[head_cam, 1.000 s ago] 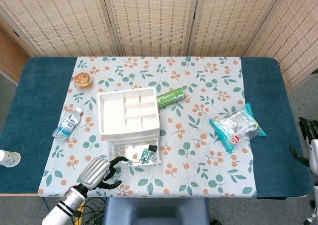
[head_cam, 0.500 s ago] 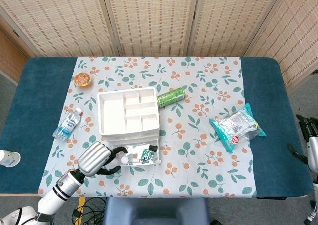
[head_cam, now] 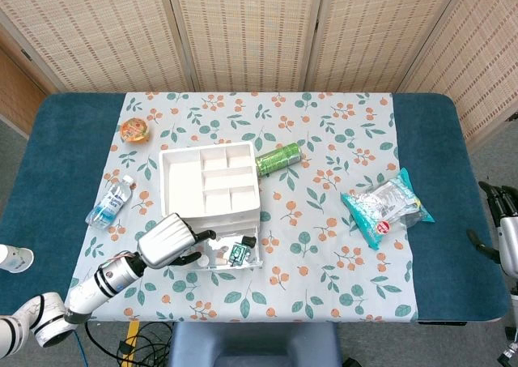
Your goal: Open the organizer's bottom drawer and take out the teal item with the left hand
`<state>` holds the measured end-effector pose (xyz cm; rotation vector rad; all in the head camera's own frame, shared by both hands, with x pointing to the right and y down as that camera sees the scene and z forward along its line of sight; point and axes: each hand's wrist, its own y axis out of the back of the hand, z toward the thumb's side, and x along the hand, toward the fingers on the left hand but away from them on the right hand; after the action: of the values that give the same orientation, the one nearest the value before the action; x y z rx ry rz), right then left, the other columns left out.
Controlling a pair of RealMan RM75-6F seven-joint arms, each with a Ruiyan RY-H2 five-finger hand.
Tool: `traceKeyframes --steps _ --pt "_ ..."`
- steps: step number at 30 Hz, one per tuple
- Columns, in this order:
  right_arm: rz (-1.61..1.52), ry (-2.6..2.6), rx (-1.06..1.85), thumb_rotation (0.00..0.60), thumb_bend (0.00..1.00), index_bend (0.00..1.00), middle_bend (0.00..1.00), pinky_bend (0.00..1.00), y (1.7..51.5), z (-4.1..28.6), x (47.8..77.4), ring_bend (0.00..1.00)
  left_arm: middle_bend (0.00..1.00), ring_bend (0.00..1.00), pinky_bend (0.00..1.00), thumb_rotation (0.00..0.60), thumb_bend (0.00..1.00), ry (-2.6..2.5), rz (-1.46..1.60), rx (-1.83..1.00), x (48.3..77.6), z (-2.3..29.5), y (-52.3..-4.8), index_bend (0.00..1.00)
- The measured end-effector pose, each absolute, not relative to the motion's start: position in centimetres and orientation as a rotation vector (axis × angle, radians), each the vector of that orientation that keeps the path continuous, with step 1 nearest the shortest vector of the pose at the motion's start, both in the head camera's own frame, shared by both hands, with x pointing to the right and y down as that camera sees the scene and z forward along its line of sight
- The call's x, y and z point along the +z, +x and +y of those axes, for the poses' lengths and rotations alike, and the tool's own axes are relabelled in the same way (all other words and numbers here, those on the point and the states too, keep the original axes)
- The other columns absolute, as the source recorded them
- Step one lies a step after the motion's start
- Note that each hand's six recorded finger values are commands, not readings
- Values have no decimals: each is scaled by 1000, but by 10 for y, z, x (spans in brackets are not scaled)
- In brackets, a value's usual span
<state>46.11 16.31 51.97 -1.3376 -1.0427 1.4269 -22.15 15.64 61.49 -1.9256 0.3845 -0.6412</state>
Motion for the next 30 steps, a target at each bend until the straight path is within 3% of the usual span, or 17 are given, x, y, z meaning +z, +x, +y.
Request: traceKeyframes --steps 30 --pt "-1051 -1337 1472 600 258 117 231 183 469 171 524 216 951 947 1000 600 291 -1673 152 -485 646 182 -179 324"
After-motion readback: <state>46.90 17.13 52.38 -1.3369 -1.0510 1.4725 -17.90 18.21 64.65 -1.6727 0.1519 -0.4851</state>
